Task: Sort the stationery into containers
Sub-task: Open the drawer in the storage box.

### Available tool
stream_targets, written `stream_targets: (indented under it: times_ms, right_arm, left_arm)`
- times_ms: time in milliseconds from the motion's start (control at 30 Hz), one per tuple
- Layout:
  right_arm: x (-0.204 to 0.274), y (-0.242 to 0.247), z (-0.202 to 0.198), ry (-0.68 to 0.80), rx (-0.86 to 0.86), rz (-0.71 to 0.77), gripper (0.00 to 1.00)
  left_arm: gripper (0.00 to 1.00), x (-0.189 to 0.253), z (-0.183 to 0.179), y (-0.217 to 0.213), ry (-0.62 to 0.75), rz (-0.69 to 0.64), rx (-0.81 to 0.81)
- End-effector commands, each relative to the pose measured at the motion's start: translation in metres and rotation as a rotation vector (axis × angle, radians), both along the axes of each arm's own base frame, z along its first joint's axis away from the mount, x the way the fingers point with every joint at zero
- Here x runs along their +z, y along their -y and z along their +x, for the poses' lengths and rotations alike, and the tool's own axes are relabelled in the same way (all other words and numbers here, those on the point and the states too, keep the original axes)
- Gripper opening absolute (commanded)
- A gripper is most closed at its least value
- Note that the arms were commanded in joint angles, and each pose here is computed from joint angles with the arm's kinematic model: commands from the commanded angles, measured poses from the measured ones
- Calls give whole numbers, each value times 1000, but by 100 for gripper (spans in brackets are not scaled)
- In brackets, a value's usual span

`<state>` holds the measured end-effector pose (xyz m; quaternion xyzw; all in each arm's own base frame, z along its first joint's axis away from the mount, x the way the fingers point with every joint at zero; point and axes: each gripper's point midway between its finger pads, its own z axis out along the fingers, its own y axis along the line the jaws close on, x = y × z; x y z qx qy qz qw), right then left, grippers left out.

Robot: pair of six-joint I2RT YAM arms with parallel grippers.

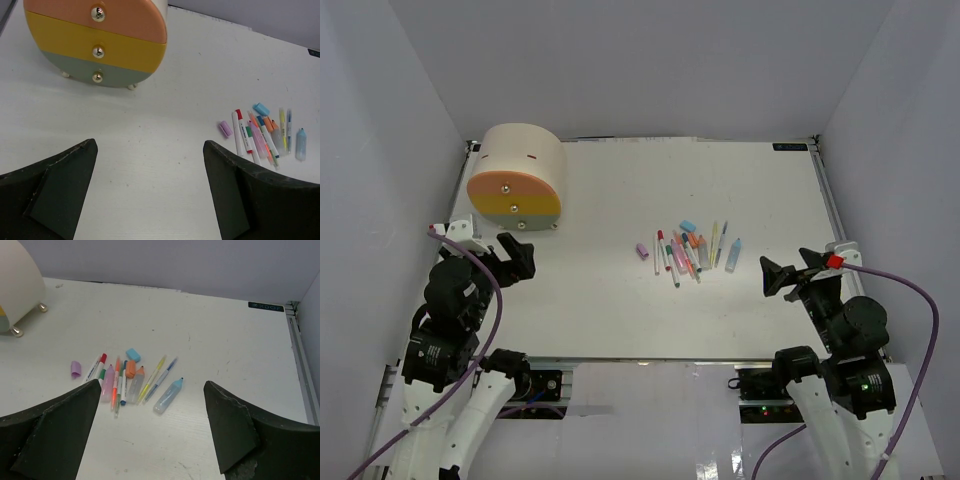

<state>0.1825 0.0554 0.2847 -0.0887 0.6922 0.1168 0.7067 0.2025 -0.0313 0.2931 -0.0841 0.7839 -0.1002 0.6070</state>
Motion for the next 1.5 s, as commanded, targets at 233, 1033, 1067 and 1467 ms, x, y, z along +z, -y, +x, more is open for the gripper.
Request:
stream_targets:
  times_ms: [233, 1033, 1067, 1467]
  right_arm:
    - [-11, -19, 14, -138, 62, 67, 90]
    - [-44, -49, 5, -187, 246, 53, 90]
    - [-43, -49, 6, -182, 245, 53, 90]
    - [-44, -49, 4, -158, 249, 56, 90]
  left_arm:
    - [98, -17, 23, -2, -33, 15, 48]
    - [84, 0, 155, -51, -27, 174, 224]
    - [83, 3, 160, -52, -12, 175, 213]
    - [80, -28, 183, -75, -93, 112, 186]
